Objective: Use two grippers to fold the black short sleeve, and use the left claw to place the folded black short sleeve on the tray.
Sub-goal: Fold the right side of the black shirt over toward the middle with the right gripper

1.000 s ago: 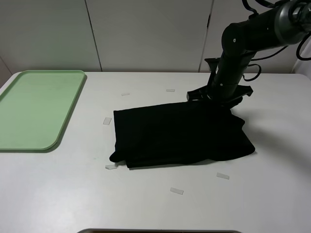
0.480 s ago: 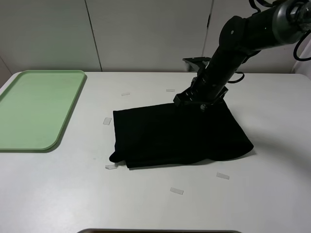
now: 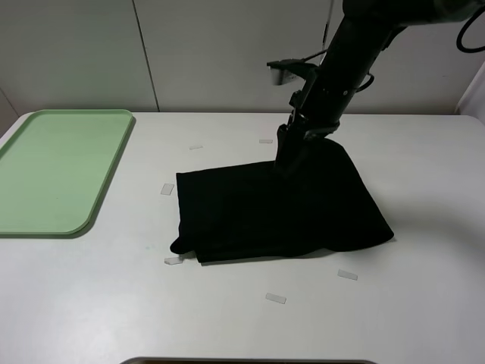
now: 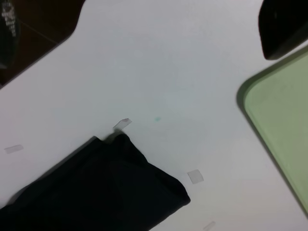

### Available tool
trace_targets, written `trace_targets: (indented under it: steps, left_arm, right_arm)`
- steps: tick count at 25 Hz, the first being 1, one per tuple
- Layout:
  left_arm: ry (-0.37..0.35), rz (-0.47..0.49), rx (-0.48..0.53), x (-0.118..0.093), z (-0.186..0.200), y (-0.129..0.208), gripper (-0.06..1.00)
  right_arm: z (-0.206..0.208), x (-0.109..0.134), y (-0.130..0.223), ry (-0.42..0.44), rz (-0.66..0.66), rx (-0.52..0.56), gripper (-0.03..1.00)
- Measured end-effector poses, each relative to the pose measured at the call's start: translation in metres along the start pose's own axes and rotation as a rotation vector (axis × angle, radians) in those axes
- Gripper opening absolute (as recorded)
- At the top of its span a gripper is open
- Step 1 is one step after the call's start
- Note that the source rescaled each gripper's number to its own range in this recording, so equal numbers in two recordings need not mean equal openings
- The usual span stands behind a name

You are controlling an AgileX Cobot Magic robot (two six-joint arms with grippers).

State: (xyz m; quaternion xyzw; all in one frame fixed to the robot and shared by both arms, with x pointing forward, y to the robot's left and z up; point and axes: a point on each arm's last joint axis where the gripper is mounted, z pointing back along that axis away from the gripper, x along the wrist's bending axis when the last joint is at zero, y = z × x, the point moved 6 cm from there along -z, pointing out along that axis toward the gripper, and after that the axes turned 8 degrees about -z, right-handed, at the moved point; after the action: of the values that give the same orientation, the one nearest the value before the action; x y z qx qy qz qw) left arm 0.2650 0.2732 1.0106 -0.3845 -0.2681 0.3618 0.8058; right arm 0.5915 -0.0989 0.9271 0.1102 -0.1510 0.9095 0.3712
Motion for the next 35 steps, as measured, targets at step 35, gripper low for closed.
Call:
trace_targets:
  steps: [35]
  left_arm:
    - [0.0,0.0,0.0,0.0,0.0,0.0,1.0]
  right_arm:
    - [-0.037,-0.113,-0.041,0.502,-0.274,-0.236,0.84]
